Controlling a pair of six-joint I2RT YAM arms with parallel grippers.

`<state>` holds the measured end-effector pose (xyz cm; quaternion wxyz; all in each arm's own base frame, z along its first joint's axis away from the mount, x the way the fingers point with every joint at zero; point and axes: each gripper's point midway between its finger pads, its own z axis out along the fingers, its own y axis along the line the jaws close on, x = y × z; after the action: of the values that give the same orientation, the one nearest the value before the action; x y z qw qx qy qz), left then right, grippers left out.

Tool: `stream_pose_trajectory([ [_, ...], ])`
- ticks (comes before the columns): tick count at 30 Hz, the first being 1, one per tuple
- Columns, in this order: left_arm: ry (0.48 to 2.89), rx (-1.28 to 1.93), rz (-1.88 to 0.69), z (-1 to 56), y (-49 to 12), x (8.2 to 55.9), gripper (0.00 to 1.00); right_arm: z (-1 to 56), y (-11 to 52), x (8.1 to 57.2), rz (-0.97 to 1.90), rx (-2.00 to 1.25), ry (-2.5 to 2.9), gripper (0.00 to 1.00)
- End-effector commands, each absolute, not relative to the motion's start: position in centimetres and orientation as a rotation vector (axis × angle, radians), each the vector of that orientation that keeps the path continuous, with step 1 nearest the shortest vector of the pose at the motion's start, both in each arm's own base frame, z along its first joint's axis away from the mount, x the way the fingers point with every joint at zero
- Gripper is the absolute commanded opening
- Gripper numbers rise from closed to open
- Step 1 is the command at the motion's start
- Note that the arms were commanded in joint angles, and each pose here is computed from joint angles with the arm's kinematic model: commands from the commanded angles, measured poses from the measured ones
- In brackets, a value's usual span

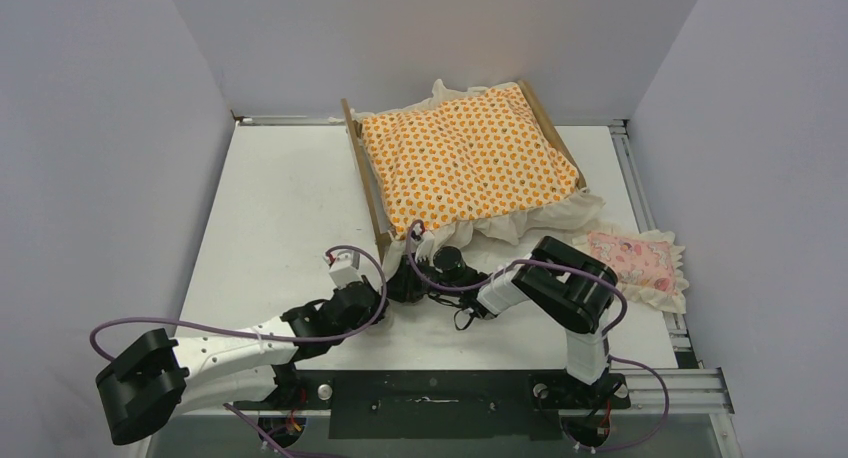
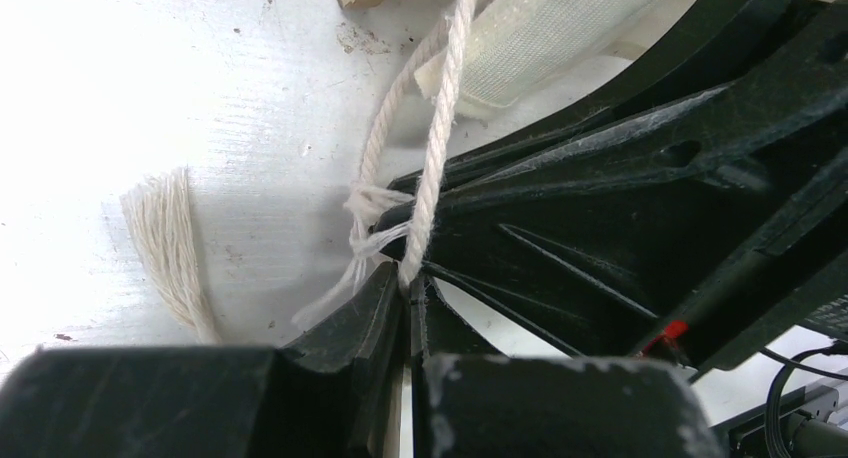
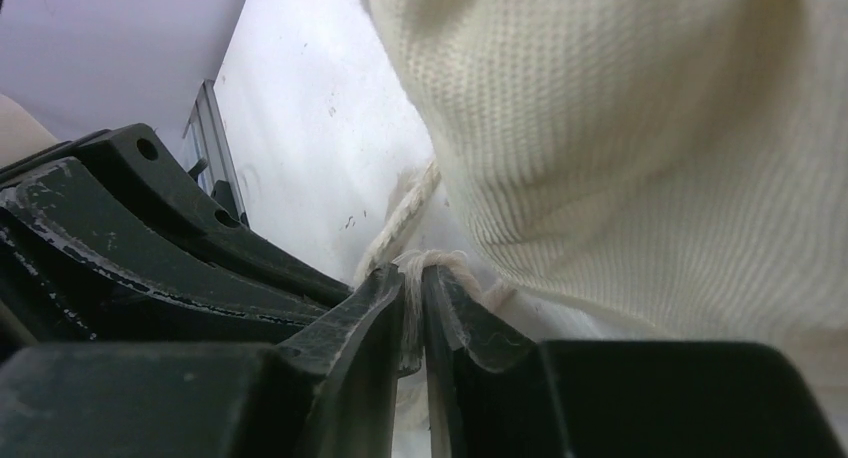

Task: Set up the pet bed

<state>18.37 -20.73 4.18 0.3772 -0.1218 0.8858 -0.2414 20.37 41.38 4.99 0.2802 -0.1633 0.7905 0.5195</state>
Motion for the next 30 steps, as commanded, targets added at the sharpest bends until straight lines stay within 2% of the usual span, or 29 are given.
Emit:
stream_pose_trajectory([
  [1,2.267,-0.314,-0.681,5.2,-21.8,18.2,0.01,9.6,42.7,20.4,1.533,-0.397,1.996,0.14],
  [6,2.23,-0.288,-0.748,6.4,-22.6,18.4,0.01,9.8,44.2,19.7,1.682,-0.356,1.994,0.18],
  [12,2.214,-0.196,-0.807,7.4,-23.6,18.1,0.01,8.0,44.4,18.9,1.701,-0.383,2.082,0.3],
  [16,2.193,-0.118,-0.837,8.0,-24.0,17.7,0.01,6.4,43.9,18.5,1.669,-0.431,2.141,0.3],
  [20,2.209,-0.032,-0.829,8.0,-24.0,17.2,0.06,4.1,43.4,18.0,1.625,-0.511,2.201,0.29],
  [24,2.253,0.02,-0.795,7.8,-23.8,16.6,0.18,2.7,42.8,17.4,1.601,-0.557,2.232,0.2],
  [28,2.285,-0.01,-0.74,8.0,-22.9,16.7,0.43,2.6,42.6,17.4,1.594,-0.563,2.226,0.2],
  [30,2.293,-0.031,-0.721,8.5,-22.6,16.7,0.49,2.2,42.4,17.4,1.574,-0.564,2.239,0.2],
])
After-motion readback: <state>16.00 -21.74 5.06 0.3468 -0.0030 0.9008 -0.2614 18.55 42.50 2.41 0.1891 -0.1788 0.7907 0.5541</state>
